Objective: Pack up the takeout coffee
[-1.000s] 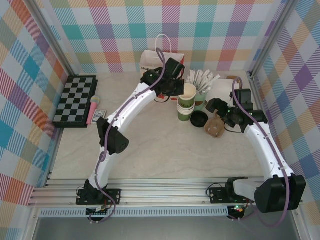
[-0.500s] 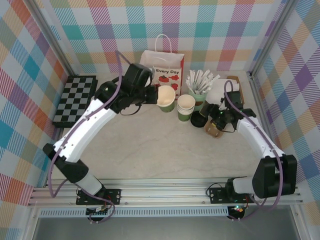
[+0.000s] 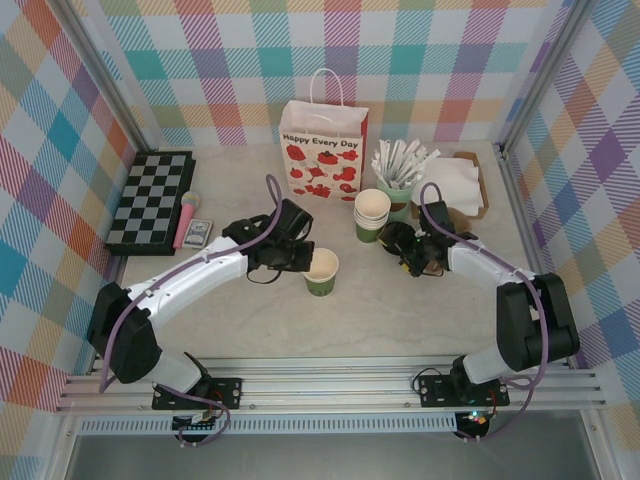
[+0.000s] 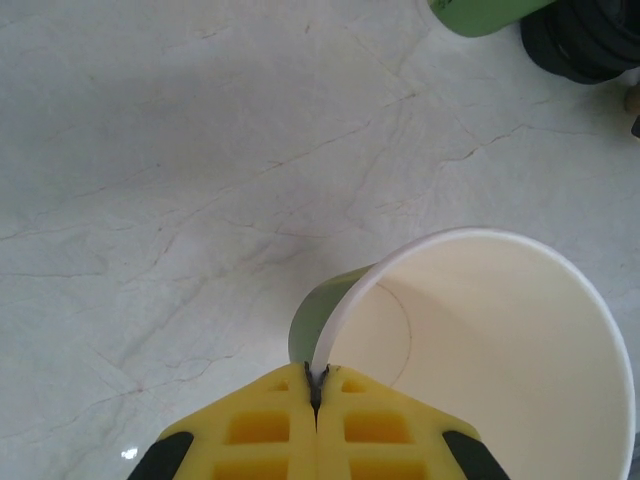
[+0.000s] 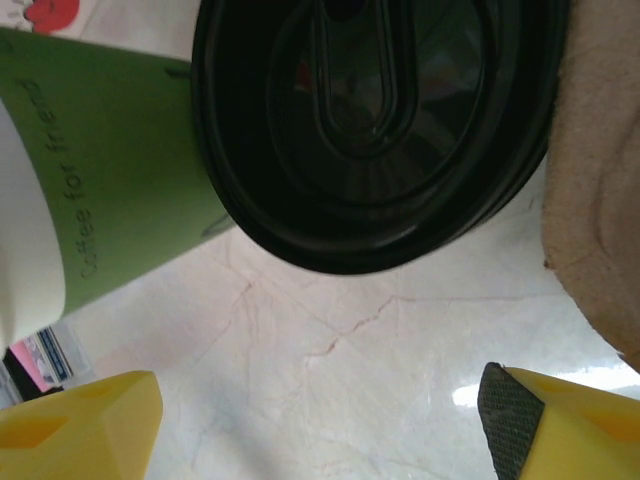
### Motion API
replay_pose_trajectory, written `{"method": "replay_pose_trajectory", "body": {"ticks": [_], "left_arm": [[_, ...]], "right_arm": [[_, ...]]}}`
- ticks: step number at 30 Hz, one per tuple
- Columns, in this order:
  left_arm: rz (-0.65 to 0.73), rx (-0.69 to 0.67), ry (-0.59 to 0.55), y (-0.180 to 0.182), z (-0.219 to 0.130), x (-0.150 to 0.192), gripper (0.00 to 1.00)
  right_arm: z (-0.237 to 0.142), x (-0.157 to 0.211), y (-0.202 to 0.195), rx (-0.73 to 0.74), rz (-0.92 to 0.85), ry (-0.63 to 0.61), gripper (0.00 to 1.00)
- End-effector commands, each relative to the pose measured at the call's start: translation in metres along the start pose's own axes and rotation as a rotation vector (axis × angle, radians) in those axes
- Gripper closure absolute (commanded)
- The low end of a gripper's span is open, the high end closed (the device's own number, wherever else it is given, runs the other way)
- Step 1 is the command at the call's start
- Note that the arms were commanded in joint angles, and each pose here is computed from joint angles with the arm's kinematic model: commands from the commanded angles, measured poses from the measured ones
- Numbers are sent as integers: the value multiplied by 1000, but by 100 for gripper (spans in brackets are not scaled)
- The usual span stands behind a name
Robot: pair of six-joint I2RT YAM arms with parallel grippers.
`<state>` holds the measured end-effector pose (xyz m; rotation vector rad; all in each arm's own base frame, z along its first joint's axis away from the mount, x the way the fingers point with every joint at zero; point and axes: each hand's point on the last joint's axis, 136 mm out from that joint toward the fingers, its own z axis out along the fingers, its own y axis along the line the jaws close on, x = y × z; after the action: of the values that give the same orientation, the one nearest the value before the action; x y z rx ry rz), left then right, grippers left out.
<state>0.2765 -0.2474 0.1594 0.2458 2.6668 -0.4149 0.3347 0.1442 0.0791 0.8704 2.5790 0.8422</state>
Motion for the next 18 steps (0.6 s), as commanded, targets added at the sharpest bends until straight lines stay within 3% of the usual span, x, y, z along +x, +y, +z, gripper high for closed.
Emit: {"method": "replay_pose_trajectory", "body": {"ticks": [1, 10, 18], "left_arm": [[18, 12, -63, -7, 6, -12, 100], [55, 5, -48, -12, 28, -8, 98], [75, -25, -37, -10, 39, -8, 93]], "right_arm": [[5, -17, -16, 51, -9, -74, 14], [-15, -47, -41, 105, -30, -163, 13], [-11, -58, -35, 158, -104, -118, 32]]}}
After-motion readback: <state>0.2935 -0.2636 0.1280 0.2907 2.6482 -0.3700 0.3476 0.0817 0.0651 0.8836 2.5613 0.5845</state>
